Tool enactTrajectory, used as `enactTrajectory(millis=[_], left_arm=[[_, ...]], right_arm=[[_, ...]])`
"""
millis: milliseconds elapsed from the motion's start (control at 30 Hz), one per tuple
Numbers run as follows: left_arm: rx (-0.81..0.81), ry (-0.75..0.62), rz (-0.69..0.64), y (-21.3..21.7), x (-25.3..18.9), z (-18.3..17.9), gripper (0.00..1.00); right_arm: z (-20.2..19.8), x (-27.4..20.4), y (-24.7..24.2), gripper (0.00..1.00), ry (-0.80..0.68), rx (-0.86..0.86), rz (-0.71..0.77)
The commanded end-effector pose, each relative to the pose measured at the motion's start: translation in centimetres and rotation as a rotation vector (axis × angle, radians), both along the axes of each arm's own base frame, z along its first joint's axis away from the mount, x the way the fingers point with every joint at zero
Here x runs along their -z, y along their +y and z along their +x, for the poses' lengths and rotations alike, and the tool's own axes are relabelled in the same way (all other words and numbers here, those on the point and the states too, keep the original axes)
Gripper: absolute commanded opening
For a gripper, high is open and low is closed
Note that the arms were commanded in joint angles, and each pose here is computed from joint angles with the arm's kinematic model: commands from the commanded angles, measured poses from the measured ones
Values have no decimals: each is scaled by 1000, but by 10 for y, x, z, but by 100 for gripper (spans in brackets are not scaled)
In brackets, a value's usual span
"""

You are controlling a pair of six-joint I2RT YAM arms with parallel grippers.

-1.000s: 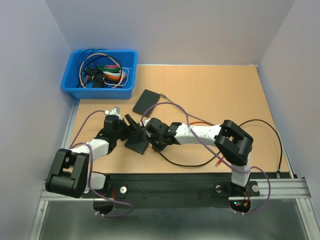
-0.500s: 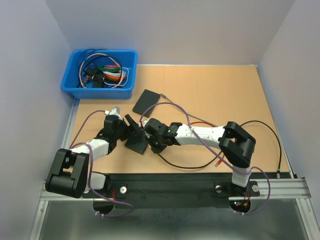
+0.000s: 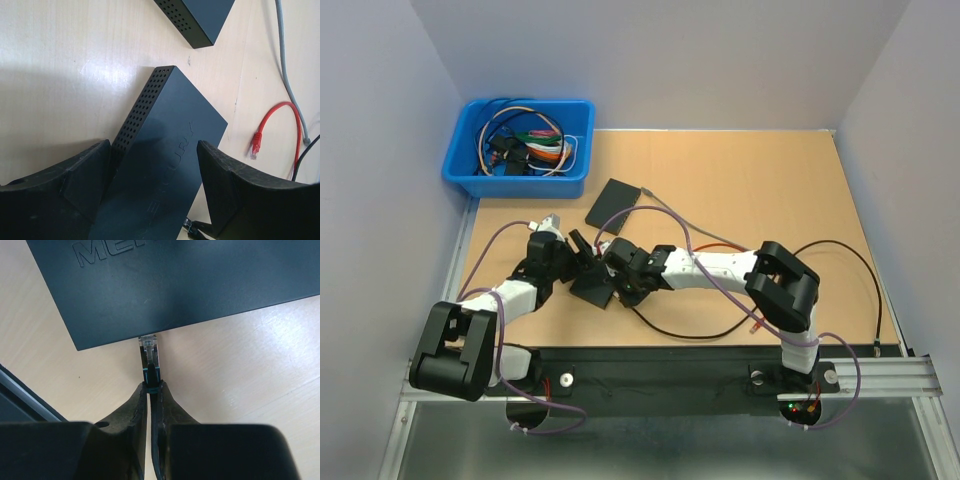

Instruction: Insert the plug into the switch port

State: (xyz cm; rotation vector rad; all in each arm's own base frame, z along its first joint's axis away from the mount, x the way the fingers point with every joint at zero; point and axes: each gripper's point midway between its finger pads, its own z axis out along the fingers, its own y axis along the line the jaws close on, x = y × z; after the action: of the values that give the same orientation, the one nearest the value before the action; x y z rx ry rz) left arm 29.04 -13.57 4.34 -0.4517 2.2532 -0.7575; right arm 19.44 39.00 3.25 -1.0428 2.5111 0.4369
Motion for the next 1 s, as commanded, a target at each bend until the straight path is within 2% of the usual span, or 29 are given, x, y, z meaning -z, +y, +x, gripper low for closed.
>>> enactTrajectory(millis=[0, 433, 733, 967], left_arm=[[14, -34, 16, 0, -4, -2, 80], [11, -34, 23, 2, -1, -4, 79], [17, -34, 23, 2, 0, -7, 78], [11, -34, 29, 3, 1, -7, 77]], right_arm=[[-2, -12, 11, 1, -14, 1, 23], [-6, -5, 23, 0, -14, -12, -2], [5, -1, 17, 0, -61, 37, -49], [19, -15, 21, 0, -119, 66, -45]])
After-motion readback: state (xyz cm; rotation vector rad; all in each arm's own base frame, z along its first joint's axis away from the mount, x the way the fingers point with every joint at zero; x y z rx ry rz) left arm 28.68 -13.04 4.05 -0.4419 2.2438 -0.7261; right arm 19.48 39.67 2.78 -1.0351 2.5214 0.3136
